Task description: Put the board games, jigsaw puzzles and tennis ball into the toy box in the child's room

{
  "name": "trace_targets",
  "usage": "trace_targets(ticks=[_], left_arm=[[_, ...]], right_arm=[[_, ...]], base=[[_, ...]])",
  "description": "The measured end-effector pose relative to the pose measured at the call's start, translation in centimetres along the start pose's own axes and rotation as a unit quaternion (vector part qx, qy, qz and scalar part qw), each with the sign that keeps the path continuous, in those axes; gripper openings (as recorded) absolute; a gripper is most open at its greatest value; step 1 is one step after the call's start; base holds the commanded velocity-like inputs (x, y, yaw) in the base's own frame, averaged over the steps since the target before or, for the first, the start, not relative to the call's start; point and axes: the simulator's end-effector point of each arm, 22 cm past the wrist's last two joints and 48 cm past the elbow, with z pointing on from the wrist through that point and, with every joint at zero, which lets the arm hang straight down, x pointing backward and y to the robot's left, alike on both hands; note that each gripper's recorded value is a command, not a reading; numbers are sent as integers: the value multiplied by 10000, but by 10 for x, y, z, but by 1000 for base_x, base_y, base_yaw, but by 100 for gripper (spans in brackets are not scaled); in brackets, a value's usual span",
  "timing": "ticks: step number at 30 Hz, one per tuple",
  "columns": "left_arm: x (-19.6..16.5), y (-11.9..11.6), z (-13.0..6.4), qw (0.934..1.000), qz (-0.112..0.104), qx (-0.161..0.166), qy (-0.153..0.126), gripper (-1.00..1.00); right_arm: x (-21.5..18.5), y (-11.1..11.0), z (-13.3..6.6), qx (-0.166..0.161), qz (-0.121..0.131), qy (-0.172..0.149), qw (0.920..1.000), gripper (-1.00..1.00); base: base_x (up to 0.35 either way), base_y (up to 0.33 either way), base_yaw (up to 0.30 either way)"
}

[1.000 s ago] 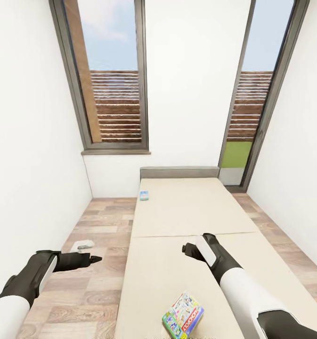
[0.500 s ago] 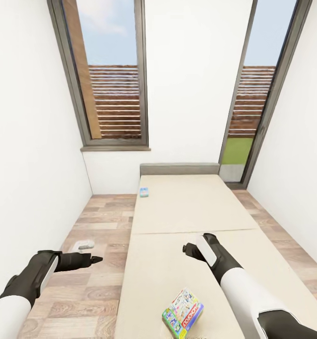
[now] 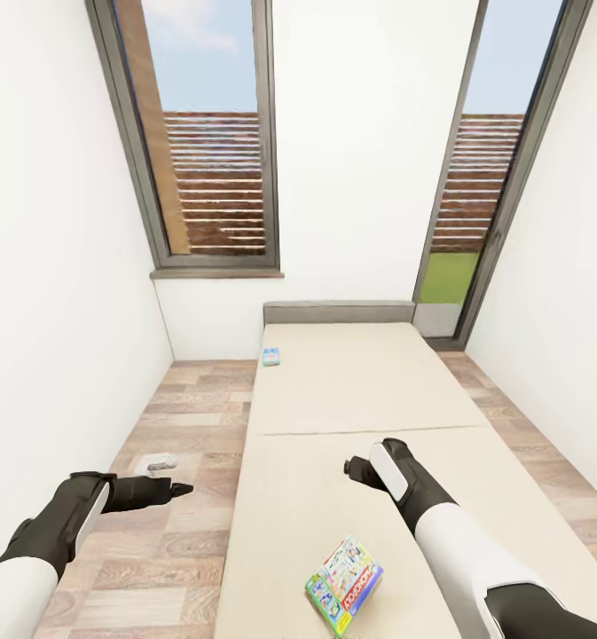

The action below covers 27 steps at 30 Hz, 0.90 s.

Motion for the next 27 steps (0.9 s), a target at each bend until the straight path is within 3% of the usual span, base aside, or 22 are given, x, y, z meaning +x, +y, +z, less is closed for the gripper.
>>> trace_targets(ticks=[27], left_arm=[[18, 7, 16, 9998, -83, -11, 204, 100]], right_arm=[[-13, 5, 9, -6, -7, 9, 10000, 100]], base=[[0, 0, 0]])
